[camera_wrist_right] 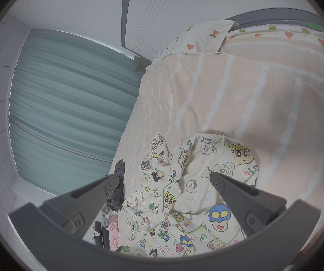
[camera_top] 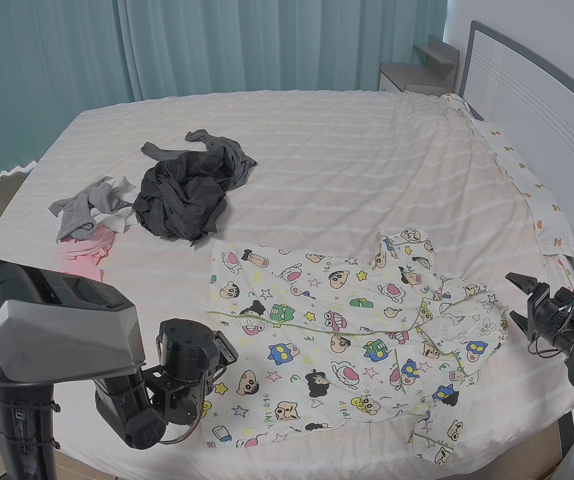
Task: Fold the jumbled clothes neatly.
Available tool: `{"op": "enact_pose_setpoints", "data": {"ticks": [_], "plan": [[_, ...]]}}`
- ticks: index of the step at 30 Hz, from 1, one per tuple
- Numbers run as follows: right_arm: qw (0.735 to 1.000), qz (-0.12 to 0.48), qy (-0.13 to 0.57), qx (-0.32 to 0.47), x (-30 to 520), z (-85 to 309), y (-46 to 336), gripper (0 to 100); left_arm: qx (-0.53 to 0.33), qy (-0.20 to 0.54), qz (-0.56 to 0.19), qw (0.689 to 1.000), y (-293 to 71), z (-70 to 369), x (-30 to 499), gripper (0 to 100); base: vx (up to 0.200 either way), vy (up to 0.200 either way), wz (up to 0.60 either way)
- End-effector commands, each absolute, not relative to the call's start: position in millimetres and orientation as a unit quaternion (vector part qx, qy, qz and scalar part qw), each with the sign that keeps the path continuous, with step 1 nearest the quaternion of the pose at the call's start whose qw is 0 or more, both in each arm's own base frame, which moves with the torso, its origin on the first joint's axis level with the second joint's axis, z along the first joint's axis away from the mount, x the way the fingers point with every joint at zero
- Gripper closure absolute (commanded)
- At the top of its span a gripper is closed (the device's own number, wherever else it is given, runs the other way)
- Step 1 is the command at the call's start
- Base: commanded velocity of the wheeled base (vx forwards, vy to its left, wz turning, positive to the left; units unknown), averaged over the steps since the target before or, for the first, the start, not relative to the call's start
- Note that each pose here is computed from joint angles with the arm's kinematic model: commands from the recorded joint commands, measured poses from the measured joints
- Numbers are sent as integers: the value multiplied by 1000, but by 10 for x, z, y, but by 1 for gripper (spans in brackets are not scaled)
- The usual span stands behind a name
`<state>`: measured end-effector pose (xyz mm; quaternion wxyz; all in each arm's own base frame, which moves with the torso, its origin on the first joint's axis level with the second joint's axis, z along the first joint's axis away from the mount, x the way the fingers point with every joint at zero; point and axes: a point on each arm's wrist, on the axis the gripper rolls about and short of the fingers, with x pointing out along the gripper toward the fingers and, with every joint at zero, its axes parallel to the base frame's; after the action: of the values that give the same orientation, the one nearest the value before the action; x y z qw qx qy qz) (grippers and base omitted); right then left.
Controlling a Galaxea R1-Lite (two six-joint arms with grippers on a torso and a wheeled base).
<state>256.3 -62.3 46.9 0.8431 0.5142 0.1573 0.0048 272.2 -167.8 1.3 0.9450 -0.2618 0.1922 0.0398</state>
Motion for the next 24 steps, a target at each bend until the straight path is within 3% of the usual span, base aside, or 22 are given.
{"op": "enact_pose_setpoints", "data": {"ticks": [1,19,20,24], "plan": [[845,8,152,512,2563,485,-624,0,-250,188,56,948,-1547,-47,2776,100,0,0,0],[845,12,154,513,2561,485,-625,0,-249,198,43,947,-1453,-148,2811,100,0,0,0],[845,13,154,513,2560,489,-624,0,-250,197,45,947,-1436,-143,2820,0,0,0,0],[845,17,157,511,2526,501,-613,0,-255,191,50,947,-1402,-110,2828,0,0,0,0]]}}
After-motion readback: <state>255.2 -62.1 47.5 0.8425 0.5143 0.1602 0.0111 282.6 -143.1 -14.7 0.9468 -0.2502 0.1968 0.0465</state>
